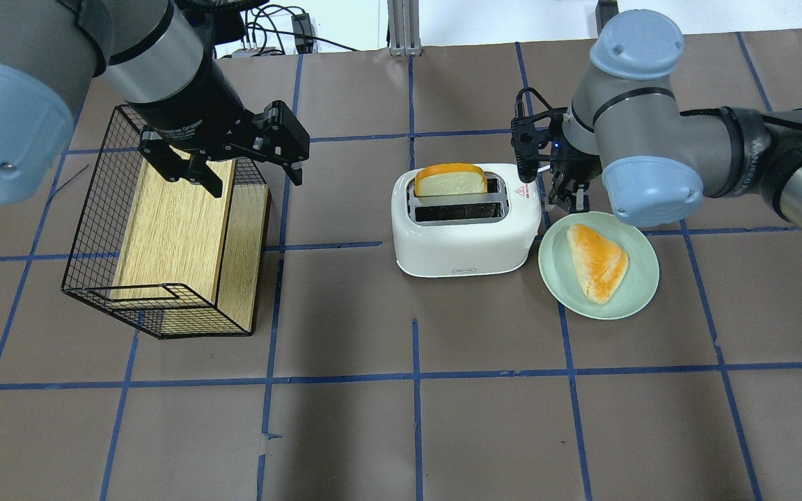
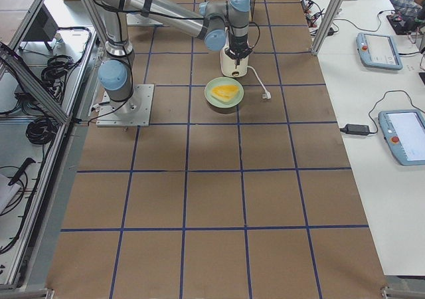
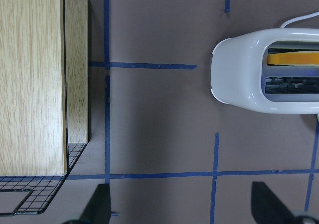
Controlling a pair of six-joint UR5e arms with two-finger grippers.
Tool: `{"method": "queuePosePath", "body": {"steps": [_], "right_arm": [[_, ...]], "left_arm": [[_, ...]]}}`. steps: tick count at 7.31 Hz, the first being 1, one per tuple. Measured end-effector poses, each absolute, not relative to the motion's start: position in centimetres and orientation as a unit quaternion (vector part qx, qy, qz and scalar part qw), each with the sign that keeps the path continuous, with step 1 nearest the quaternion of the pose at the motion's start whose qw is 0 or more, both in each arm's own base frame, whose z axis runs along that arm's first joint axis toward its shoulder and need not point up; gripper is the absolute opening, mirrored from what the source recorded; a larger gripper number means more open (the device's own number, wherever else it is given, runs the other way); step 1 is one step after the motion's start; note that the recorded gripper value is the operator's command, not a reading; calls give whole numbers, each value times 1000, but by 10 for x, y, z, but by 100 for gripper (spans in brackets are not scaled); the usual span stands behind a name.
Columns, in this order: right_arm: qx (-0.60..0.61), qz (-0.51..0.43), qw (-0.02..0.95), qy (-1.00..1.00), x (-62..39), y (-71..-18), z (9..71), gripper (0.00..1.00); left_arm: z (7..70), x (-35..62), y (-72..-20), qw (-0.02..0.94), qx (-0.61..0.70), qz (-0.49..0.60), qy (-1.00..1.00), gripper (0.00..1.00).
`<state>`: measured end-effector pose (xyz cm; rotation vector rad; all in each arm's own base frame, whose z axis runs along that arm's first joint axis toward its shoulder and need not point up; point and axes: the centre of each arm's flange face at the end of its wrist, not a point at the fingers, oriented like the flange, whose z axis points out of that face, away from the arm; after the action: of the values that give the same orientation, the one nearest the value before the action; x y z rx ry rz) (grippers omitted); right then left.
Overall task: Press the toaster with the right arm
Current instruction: 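Lower the right gripper onto the toaster lever and press it down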
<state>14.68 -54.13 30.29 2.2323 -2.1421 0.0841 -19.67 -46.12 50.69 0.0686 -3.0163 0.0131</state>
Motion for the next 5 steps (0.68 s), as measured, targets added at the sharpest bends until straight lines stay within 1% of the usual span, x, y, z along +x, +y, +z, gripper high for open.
{"method": "queuePosePath", "body": {"steps": [5], "right_arm": [[719,20,16,-694,147,-551,275,8]], "left_arm": [[507,-197,-461,62,23,4,-998,100]]}}
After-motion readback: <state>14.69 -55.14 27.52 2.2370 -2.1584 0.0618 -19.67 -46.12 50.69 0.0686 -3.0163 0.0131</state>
